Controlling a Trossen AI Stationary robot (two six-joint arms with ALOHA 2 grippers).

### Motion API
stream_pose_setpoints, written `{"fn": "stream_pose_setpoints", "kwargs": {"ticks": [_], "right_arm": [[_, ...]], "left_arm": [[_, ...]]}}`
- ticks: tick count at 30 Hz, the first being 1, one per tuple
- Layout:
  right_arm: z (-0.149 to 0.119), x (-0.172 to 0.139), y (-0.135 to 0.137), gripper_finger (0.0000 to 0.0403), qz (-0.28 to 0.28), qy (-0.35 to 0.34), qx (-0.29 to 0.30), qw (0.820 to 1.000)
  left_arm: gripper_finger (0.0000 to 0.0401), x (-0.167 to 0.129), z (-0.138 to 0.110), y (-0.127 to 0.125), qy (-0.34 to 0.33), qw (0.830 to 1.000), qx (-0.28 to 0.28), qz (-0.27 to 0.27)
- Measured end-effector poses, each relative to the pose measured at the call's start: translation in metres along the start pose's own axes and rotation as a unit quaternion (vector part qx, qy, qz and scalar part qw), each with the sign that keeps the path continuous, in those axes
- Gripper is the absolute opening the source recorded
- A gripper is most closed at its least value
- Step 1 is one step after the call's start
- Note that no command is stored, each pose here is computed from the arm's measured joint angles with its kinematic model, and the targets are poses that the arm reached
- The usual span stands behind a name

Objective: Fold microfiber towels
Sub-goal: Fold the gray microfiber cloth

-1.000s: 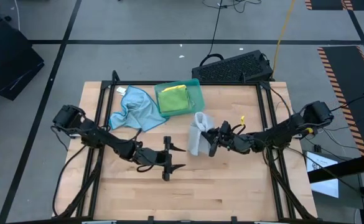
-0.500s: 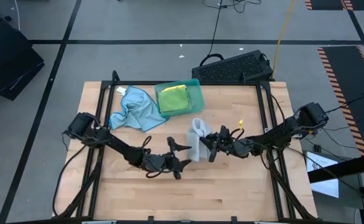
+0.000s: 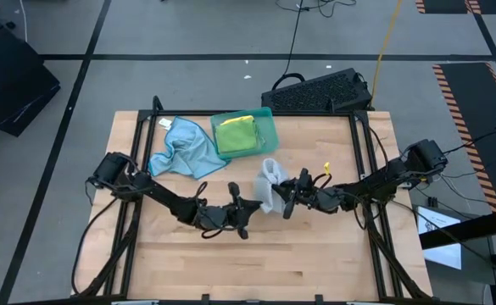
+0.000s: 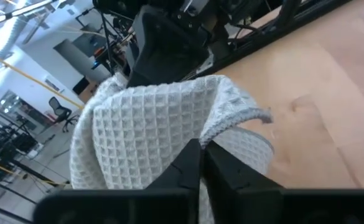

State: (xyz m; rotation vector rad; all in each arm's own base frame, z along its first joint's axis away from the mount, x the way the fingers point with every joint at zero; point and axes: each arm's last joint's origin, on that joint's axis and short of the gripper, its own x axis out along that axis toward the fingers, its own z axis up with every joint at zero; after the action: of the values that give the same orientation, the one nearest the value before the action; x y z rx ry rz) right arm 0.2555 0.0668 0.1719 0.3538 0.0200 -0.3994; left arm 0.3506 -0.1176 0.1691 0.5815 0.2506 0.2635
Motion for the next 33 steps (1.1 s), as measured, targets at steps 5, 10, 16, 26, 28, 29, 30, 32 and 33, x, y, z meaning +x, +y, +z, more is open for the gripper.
{"fn": "stream_pose_setpoints", "kwargs": {"ticks": [5, 10, 16, 26, 28, 29, 30, 32, 33], "right_arm": [[-0.005, -0.003, -0.001, 0.0050, -0.035, 0.006, -0.026, 0.999], [-0.007, -0.008, 0.002, 0.0108, -0.027, 0.024, -0.040, 0.999], [-0.012, -0.017, 0.011, 0.0204, 0.006, 0.042, -0.053, 0.998], [-0.023, -0.030, 0.020, 0.0317, 0.028, 0.076, -0.072, 0.994], [-0.024, -0.034, 0.023, 0.0321, 0.038, 0.076, -0.063, 0.994], [-0.024, -0.035, 0.025, 0.0321, 0.041, 0.078, -0.059, 0.994], [-0.024, -0.036, 0.027, 0.0320, 0.045, 0.078, -0.056, 0.994], [-0.022, -0.036, 0.034, 0.0316, 0.054, 0.075, -0.054, 0.994], [-0.020, -0.035, 0.039, 0.0314, 0.058, 0.072, -0.061, 0.994]], "left_arm": [[0.0007, -0.003, 0.005, 0.004, -0.002, 1.000, 0.021, 0.000], [0.0005, -0.014, 0.018, 0.020, 0.002, 1.000, 0.006, -0.009], [0.0004, -0.026, 0.028, 0.039, 0.011, 0.999, -0.018, -0.025], [0.0003, -0.029, 0.021, 0.039, 0.046, 0.997, -0.023, -0.058], [0.0002, -0.030, 0.021, 0.038, 0.049, 0.996, -0.035, -0.067], [0.0002, -0.030, 0.019, 0.037, 0.054, 0.995, -0.039, -0.072], [0.0002, -0.030, 0.019, 0.036, 0.057, 0.994, -0.043, -0.077], [0.0003, -0.030, 0.018, 0.036, 0.059, 0.994, -0.048, -0.079], [0.0003, -0.030, 0.018, 0.036, 0.059, 0.994, -0.051, -0.079]]}}
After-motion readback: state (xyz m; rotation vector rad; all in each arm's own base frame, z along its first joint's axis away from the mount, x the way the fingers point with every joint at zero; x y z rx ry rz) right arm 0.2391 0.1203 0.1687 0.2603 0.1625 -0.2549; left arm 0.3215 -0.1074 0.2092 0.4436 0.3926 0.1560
